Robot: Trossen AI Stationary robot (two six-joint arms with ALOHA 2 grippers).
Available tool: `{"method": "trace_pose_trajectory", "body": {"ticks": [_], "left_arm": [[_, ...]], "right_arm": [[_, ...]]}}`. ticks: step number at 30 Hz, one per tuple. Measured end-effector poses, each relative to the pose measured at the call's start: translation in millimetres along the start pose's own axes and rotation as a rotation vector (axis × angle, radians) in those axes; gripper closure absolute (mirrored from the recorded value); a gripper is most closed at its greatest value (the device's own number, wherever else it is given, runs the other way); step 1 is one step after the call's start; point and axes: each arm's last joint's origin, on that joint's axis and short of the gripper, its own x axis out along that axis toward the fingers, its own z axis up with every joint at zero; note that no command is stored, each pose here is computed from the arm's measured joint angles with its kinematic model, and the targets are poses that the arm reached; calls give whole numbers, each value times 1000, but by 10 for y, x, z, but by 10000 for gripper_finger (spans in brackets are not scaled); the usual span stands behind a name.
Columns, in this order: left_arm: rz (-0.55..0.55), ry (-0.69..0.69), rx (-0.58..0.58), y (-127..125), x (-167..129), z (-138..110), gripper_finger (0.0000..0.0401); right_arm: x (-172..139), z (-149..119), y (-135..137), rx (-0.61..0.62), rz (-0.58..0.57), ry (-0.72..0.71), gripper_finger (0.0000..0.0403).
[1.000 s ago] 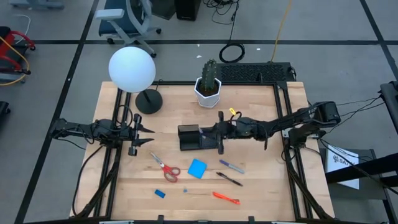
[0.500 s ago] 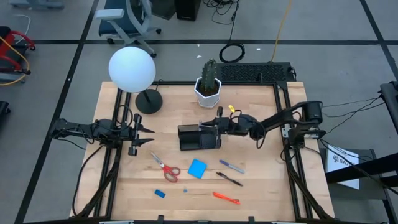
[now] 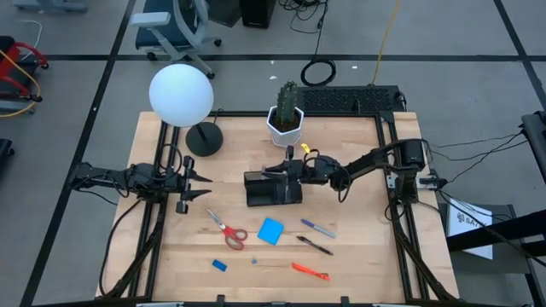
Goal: Pick and place office supplies into organizer
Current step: Put the white pen into the black desk organizer
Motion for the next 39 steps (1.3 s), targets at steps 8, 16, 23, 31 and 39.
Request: {"method": "trace_pose_trajectory", "body": {"ticks": [8, 16, 23, 31, 39], "left_arm": [[0, 0, 0, 0, 0, 0, 256], [0, 0, 0, 0, 0, 0, 256], [0, 0, 0, 0, 0, 0, 256], [0, 0, 0, 0, 0, 0, 256], [0, 0, 0, 0, 0, 0, 256]], "right_arm": [[3, -8, -9, 0, -2, 6, 384], [1, -34, -31, -1, -10, 33, 384], [-1, -41, -51, -8, -17, 40, 367], [-1, -38, -56, -10, -22, 37, 349], [-1, -38, -55, -10, -22, 37, 351]]}}
